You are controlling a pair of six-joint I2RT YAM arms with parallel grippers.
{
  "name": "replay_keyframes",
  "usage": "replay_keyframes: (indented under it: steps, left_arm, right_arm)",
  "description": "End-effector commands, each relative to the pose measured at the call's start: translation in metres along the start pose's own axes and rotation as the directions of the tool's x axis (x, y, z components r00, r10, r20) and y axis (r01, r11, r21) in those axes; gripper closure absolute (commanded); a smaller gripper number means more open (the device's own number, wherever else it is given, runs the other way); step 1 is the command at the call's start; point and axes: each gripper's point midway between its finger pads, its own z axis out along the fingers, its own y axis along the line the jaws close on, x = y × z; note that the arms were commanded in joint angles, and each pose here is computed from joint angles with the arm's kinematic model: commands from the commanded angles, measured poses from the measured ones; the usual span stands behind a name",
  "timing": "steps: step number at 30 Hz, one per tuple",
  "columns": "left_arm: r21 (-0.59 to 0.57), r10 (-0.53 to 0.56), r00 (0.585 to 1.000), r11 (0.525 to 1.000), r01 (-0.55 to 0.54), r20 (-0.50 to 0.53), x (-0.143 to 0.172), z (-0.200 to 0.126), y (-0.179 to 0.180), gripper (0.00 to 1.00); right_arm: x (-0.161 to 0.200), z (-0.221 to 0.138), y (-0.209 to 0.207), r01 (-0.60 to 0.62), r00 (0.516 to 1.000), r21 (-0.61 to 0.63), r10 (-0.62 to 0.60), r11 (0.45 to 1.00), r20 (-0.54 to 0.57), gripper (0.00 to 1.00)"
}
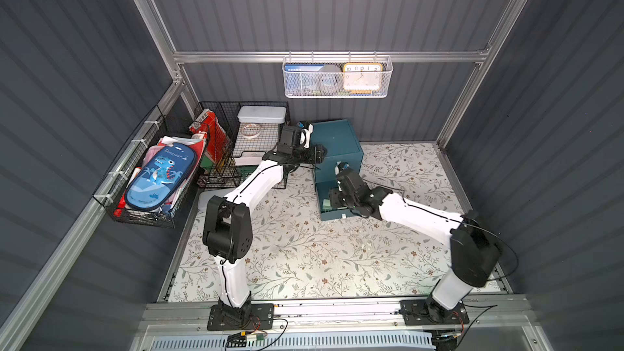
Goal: Place the plugs into the drawer by color
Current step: Close the drawer in the storage box.
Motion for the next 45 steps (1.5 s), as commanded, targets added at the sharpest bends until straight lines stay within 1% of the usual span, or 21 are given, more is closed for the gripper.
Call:
replay_keyframes:
  steps: [1,3,7,10,12,16,21,26,29,34,37,42,45]
  left_arm:
    - [-0.084,-0.048,0.971,0.996,0.029,-0.232,0.079,0.021,0.027,0.25]
    - [-0.086,-0.049,0.972,0.996,0.030,-0.229,0.078,0.021,0.027,0.25]
    - [-0.084,-0.051,0.972,0.996,0.032,-0.228,0.078,0.021,0.027,0.25]
    - [-0.083,-0.050,0.972,0.996,0.031,-0.229,0.078,0.022,0.027,0.25]
    - [-0.084,-0.052,0.970,0.996,0.033,-0.236,0.081,0.022,0.028,0.25]
    - [-0.080,-0.053,0.970,0.996,0.035,-0.239,0.083,0.022,0.027,0.25]
    - [-0.076,-0.050,0.970,0.997,0.033,-0.239,0.083,0.023,0.025,0.25]
    - [-0.070,-0.051,0.969,0.997,0.035,-0.240,0.083,0.023,0.023,0.25]
    - [-0.067,-0.049,0.969,0.997,0.034,-0.243,0.085,0.024,0.021,0.25]
    - [-0.069,-0.046,0.969,0.997,0.030,-0.242,0.085,0.023,0.020,0.25]
    - [-0.065,-0.045,0.969,0.997,0.030,-0.243,0.085,0.023,0.019,0.25]
    - [-0.060,-0.042,0.969,0.998,0.029,-0.242,0.085,0.022,0.016,0.25]
    - [-0.058,-0.039,0.970,0.998,0.026,-0.240,0.084,0.021,0.015,0.25]
  right_arm:
    - [0.023,0.010,-0.010,-0.150,0.986,-0.047,0.153,0.988,0.061,0.66]
    - [0.038,0.013,-0.020,-0.203,0.977,-0.043,0.205,0.978,0.063,0.71]
    - [0.058,0.022,-0.026,-0.286,0.956,-0.072,0.290,0.956,0.051,0.82]
    - [0.071,0.036,-0.032,-0.312,0.948,-0.064,0.315,0.948,0.038,0.90]
    - [0.073,0.044,-0.035,-0.318,0.946,-0.056,0.321,0.946,0.042,0.96]
    - [0.058,0.051,-0.038,-0.315,0.941,-0.066,0.320,0.947,0.106,0.99]
    - [0.039,0.058,-0.037,-0.319,0.934,-0.067,0.326,0.945,0.148,1.00]
    - [0.020,0.074,-0.037,-0.376,0.903,-0.104,0.389,0.921,0.183,1.00]
    - [0.009,0.087,-0.038,-0.433,0.867,-0.142,0.454,0.890,0.206,1.00]
    - [-0.013,0.105,-0.036,-0.524,0.785,-0.264,0.580,0.809,0.217,1.00]
    - [-0.023,0.113,-0.033,-0.562,0.750,-0.289,0.625,0.775,0.216,1.00]
    - [-0.028,0.134,-0.032,-0.642,0.676,-0.342,0.717,0.686,0.170,1.00]
    - [-0.027,0.142,-0.029,-0.663,0.654,-0.365,0.743,0.653,0.141,1.00]
